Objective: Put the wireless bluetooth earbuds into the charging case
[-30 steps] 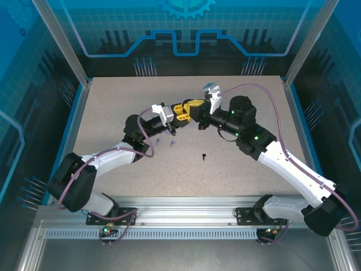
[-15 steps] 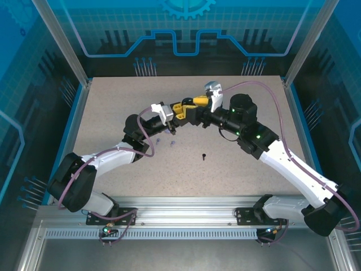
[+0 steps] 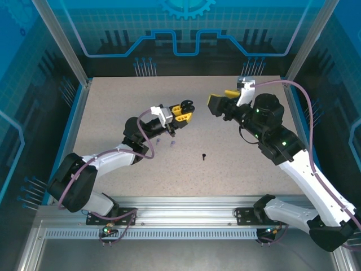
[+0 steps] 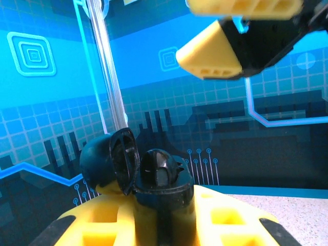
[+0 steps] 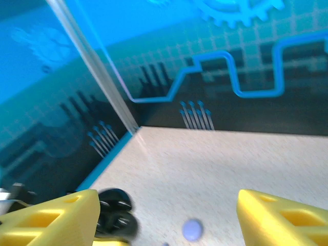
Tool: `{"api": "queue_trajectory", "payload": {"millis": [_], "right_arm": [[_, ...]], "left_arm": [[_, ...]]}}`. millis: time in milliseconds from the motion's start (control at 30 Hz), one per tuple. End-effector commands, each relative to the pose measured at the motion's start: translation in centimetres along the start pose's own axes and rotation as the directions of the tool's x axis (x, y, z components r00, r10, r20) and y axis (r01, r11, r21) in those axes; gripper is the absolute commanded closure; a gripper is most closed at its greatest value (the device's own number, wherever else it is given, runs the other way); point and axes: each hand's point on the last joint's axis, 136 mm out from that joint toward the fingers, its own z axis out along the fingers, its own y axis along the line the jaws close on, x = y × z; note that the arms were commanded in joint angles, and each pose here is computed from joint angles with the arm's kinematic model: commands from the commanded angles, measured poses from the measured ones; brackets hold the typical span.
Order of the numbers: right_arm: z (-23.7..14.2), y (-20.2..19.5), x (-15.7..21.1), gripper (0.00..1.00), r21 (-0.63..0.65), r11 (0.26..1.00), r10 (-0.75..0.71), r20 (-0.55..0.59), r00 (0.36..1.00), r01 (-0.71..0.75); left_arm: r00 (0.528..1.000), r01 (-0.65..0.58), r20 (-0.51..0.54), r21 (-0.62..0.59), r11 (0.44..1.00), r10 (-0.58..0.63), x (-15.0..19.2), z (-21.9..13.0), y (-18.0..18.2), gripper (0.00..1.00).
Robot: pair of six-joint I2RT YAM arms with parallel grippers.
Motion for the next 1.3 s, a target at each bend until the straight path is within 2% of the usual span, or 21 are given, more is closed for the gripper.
{"api": "queue_trajectory", "payload": {"millis": [0, 167, 333, 567, 800, 1267], "right_arm": [[0.8, -4.9, 6.4, 0.29, 0.198, 0.978, 0.097, -0.187, 0.978, -0.059], [2.5, -8.2, 14.4, 0.31, 0.337, 0.938, 0.209, -0.381, 0.901, -0.075], [3.6, -11.2, 21.8, 0.35, 0.470, 0.881, 0.316, -0.492, 0.812, -0.058], [5.6, -11.4, 29.2, 0.45, 0.517, 0.854, 0.335, -0.632, 0.699, 0.058], [6.5, -11.1, 32.5, 0.53, 0.550, 0.810, 0.310, -0.697, 0.646, 0.204], [6.8, -11.6, 35.2, 0.62, 0.581, 0.771, 0.333, -0.717, 0.612, 0.261]], "left_arm": [[0.998, -0.034, 0.055, -0.021, 0.999, 0.035, -2.4, -0.5, -0.1, 1.00], [0.998, -0.036, 0.044, -0.039, 0.999, 0.037, -2.9, -1.0, -0.2, 1.00], [0.998, -0.048, 0.030, -0.053, 0.997, 0.049, -3.5, -1.7, -0.3, 1.00], [0.998, -0.051, 0.020, -0.067, 0.996, 0.052, -3.6, -2.2, -0.4, 1.00], [0.998, -0.057, 0.019, -0.075, 0.996, 0.059, -3.6, -2.4, -0.4, 1.00], [0.997, -0.079, 0.008, -0.076, 0.994, 0.080, -3.6, -2.8, -0.6, 1.00]]}}
